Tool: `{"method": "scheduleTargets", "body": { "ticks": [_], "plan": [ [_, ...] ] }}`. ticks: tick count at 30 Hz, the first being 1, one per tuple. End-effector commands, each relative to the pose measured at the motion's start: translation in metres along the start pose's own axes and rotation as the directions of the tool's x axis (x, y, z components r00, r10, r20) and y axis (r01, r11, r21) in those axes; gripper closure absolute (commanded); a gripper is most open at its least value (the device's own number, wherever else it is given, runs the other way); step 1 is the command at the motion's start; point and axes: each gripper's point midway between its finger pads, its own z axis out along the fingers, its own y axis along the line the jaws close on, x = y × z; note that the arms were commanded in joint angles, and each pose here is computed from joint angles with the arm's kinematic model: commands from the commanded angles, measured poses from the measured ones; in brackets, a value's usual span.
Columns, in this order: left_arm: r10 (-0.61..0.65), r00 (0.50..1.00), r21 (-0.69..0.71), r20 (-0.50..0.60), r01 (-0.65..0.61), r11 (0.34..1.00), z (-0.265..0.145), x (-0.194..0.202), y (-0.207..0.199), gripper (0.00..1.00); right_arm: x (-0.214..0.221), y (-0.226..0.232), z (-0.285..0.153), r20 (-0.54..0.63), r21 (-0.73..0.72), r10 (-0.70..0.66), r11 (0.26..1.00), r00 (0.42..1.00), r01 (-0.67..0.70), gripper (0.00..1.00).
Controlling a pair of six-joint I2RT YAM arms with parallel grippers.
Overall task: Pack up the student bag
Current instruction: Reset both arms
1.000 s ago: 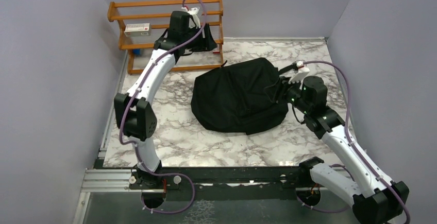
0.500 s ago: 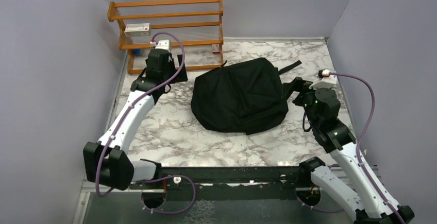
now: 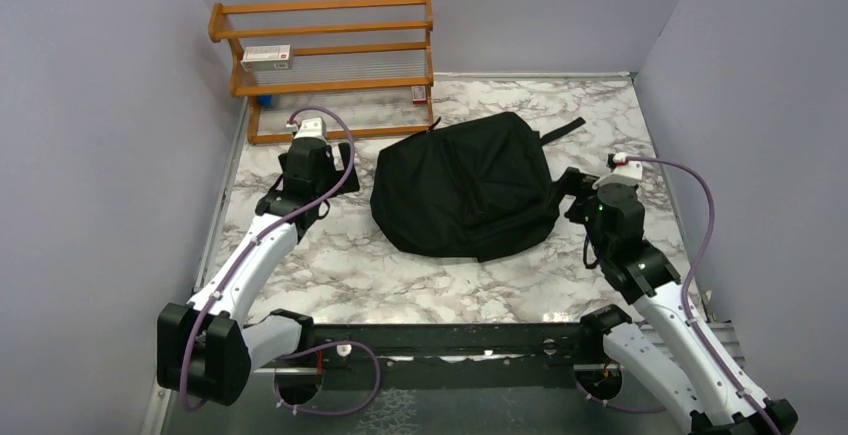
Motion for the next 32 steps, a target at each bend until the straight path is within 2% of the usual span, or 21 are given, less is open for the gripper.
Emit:
{"method": "scheduleTargets", "body": {
  "ticks": [1, 17, 32],
  "plan": [
    [-0.035, 0.994, 0.012, 0.102, 0.034, 0.999, -0.005, -0.022, -0.002, 0.01, 0.016, 0.006, 0.002, -0.043, -0.046, -0.029, 0.999, 0.999, 0.027, 0.0],
    [-0.011, 0.991, -0.017, 0.134, 0.014, 1.0, -0.009, -0.029, 0.004, 0.01, 0.031, 0.006, 0.008, -0.067, -0.059, -0.04, 0.998, 0.997, 0.036, 0.0],
    [-0.005, 0.99, 0.028, 0.14, 0.001, 1.0, -0.011, -0.03, -0.003, 0.01, 0.037, 0.001, 0.008, -0.075, -0.038, -0.033, 0.999, 0.997, 0.03, 0.0]
  ]
}}
